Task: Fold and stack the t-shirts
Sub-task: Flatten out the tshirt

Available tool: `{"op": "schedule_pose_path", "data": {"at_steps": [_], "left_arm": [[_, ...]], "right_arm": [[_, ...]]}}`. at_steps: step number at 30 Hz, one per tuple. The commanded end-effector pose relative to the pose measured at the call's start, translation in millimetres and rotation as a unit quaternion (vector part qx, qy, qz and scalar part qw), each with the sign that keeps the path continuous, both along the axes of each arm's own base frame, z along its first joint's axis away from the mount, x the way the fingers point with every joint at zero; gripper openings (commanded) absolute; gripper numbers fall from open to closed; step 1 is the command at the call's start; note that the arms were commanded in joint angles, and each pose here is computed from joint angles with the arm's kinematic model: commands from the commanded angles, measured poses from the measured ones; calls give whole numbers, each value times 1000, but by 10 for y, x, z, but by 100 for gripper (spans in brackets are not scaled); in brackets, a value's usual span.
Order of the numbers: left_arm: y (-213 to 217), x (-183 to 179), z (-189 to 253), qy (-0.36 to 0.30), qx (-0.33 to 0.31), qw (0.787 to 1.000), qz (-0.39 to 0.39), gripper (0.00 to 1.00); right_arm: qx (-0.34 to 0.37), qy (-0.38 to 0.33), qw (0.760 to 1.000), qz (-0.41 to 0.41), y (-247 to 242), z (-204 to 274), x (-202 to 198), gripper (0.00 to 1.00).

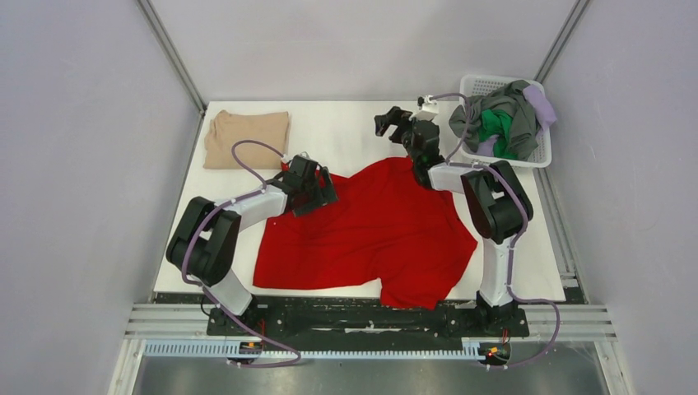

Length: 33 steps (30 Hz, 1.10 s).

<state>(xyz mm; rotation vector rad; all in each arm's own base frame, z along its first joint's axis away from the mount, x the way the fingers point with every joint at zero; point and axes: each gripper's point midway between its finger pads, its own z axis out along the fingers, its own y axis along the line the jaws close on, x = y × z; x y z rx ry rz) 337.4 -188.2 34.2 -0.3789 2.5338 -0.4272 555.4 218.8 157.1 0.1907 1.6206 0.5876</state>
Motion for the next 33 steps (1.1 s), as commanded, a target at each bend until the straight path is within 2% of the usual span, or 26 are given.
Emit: {"op": "schedule_pose_path", "data": {"at_steps": [1, 4, 6, 11, 14, 18, 20, 24, 28, 30, 33], "left_arm": [[35, 1, -55, 5, 12, 1000, -13, 100], [-1, 53, 18, -5, 6, 1000, -14, 100], [-17, 74, 50, -11, 2, 1000, -14, 100], [-48, 78, 58, -12, -5, 1000, -21, 100], [-56, 77, 42, -9, -4, 1000, -25, 100], [-54, 76, 22, -7, -2, 1000, -25, 100], [-44, 78, 8, -6, 1, 1000, -25, 100], [-21, 72, -11, -4, 8, 1000, -24, 100], [-15, 64, -8, -3, 9, 1000, -24, 100], [4, 71, 23, -7, 12, 1000, -22, 100], [16, 85, 88, -15, 13, 1000, -20, 100]], "right_arm": [[-80, 13, 997, 11, -125, 65, -172, 98], [-130, 67, 988, 43, -209, -50, -557, 98], [-152, 118, 979, 67, -292, -319, -946, 99], [-127, 147, 977, 85, -430, -632, -1607, 98], [-120, 154, 976, 99, -387, -773, -1683, 98], [-114, 157, 975, 106, -263, -828, -1455, 99], [-106, 128, 982, 93, -206, -722, -1205, 99], [-130, 66, 989, 21, -178, -338, -371, 99], [-162, 61, 984, -32, -184, -135, 284, 98], [-194, 71, 976, -61, -280, -118, 447, 98], [-230, 76, 970, -35, -282, -58, 406, 98]]}}
